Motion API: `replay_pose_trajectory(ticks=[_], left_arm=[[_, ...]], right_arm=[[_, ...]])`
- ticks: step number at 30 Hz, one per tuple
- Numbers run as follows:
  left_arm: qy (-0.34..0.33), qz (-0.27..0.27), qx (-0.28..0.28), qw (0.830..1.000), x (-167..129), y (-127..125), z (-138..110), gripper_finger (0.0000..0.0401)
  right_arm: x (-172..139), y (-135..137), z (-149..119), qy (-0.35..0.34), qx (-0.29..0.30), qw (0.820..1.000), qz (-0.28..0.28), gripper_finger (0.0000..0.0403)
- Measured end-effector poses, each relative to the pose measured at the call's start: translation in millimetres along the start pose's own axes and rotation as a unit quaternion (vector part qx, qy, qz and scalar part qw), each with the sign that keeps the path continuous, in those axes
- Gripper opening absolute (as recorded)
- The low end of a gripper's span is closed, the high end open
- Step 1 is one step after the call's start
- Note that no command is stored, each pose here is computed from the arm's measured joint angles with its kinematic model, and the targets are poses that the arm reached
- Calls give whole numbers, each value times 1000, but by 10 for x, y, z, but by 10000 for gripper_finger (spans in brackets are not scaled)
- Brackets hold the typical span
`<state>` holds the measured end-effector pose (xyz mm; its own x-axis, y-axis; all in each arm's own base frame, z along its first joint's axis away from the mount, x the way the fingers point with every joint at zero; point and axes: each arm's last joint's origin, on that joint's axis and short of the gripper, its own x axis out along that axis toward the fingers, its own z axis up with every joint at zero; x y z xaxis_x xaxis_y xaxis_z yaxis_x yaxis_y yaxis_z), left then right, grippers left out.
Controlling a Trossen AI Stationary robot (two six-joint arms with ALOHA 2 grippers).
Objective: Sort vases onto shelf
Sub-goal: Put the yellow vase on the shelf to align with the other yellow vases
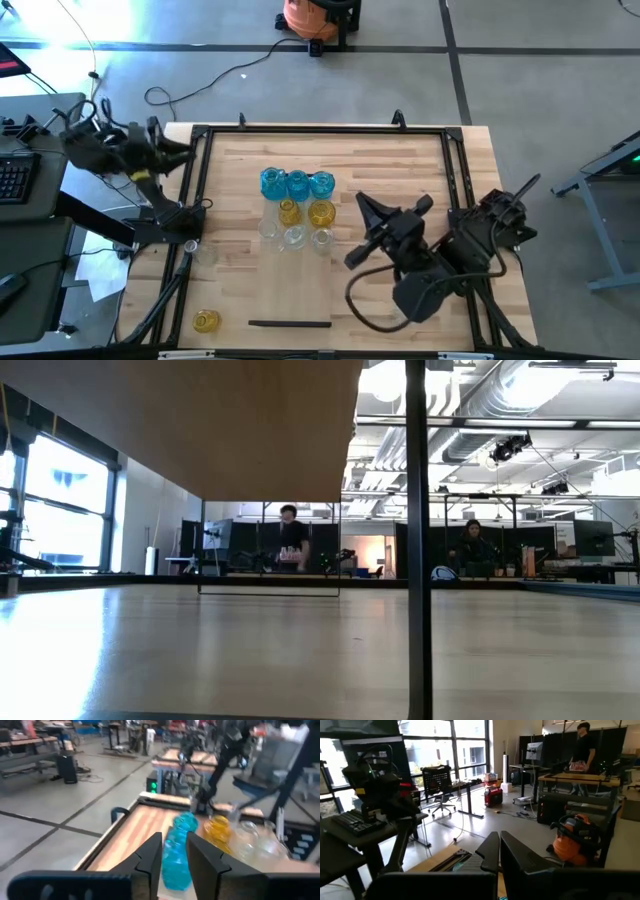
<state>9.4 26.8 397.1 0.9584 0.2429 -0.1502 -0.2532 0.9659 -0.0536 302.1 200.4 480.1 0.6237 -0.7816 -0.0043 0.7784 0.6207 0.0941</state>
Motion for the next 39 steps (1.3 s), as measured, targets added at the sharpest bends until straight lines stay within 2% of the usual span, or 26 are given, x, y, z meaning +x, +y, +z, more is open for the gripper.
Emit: replay_pose_trajectory(ticks=[8, 12, 16, 22, 27, 31, 36, 39], left_arm=[[77, -70, 47, 993, 221, -465, 3, 105], [97, -81, 75, 989, 293, -599, -11, 104], [126, -137, 95, 978, 307, -671, -34, 98], [182, -236, 70, 952, 248, -672, -70, 97], [245, -325, -6, 913, 141, -622, -60, 94], [262, -381, -5, 887, 99, -621, -63, 94], [220, -402, 17, 889, 109, -657, -6, 94], [177, -398, 36, 899, 120, -664, 42, 95]], right_arm=[[-87, -51, -7, 5, -15, 1000, 17, 0], [-88, -60, -20, 17, -27, 999, 33, 0], [-87, -69, -43, 26, -43, 998, 43, 0], [-91, -77, -48, 49, -46, 995, 71, 0], [-101, -70, -53, 66, 4, 994, 84, 0], [-106, -62, -63, 84, 43, 991, 97, 0], [-106, -62, -63, 85, 53, 990, 96, 0], [-105, -59, -59, 84, 57, 990, 95, 0]])
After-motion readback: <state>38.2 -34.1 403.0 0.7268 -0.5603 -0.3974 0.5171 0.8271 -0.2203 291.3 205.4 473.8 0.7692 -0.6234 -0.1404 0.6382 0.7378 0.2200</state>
